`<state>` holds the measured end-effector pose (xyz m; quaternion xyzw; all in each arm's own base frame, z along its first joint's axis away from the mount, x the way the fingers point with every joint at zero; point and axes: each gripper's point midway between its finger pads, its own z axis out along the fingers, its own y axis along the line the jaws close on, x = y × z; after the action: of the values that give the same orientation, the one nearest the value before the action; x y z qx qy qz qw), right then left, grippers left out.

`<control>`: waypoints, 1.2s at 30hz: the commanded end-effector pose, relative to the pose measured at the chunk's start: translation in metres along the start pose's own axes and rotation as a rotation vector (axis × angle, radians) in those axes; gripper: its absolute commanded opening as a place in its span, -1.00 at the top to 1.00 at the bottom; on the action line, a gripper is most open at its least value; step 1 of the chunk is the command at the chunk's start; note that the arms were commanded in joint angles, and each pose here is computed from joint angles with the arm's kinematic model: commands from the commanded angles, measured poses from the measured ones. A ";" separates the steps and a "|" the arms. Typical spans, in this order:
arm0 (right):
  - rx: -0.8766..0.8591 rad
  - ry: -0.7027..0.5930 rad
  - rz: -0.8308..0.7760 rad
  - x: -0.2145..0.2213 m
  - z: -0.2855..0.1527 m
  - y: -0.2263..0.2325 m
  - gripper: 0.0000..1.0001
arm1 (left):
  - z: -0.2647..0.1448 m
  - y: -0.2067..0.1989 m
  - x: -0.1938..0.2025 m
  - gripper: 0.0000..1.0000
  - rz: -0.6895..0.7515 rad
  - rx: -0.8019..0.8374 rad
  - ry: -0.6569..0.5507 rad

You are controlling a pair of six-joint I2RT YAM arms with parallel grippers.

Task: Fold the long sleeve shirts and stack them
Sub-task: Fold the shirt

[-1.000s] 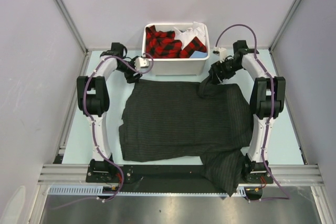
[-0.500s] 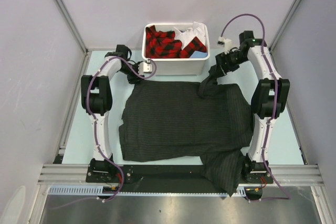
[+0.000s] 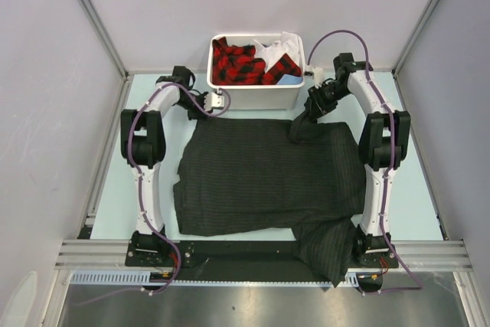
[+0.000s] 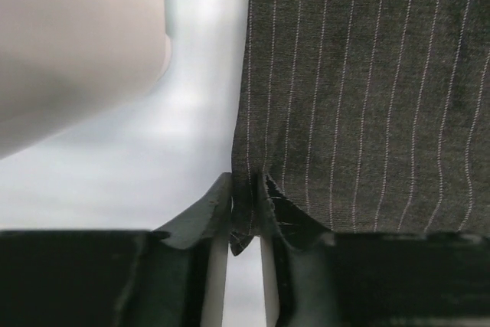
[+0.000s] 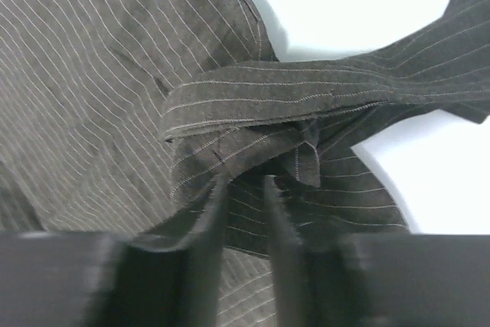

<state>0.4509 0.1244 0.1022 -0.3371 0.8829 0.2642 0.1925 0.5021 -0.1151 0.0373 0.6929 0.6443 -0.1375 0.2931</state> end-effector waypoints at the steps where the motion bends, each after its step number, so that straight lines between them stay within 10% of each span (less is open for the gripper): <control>1: 0.030 -0.029 0.008 -0.006 -0.013 -0.010 0.69 | -0.005 0.005 -0.013 0.68 0.042 0.004 -0.014; 2: 0.040 -0.040 0.009 -0.009 -0.018 -0.012 1.00 | -0.006 0.004 -0.012 0.74 0.040 0.007 -0.010; 13: 0.101 -0.204 0.082 -0.032 -0.069 -0.035 1.00 | -0.033 0.014 -0.037 1.00 -0.016 -0.052 -0.046; 15: 0.068 -0.164 0.060 -0.025 -0.066 -0.026 0.61 | -0.035 0.013 -0.038 1.00 -0.013 -0.054 -0.045; 16: 0.045 -0.143 0.046 -0.023 -0.060 -0.018 0.06 | -0.035 0.013 -0.038 1.00 -0.013 -0.054 -0.044; 19: -0.014 -0.075 0.020 -0.010 -0.039 0.004 -0.40 | -0.034 0.012 -0.038 1.00 -0.018 -0.051 -0.043; 36: -0.098 0.073 -0.075 0.006 -0.014 0.042 -0.36 | -0.029 0.004 -0.032 1.00 -0.029 -0.031 -0.033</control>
<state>0.4211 0.1463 0.1033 -0.3730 0.8693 0.2882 0.1485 0.4975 -0.1152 0.0488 0.6734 0.6673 -0.1431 0.2841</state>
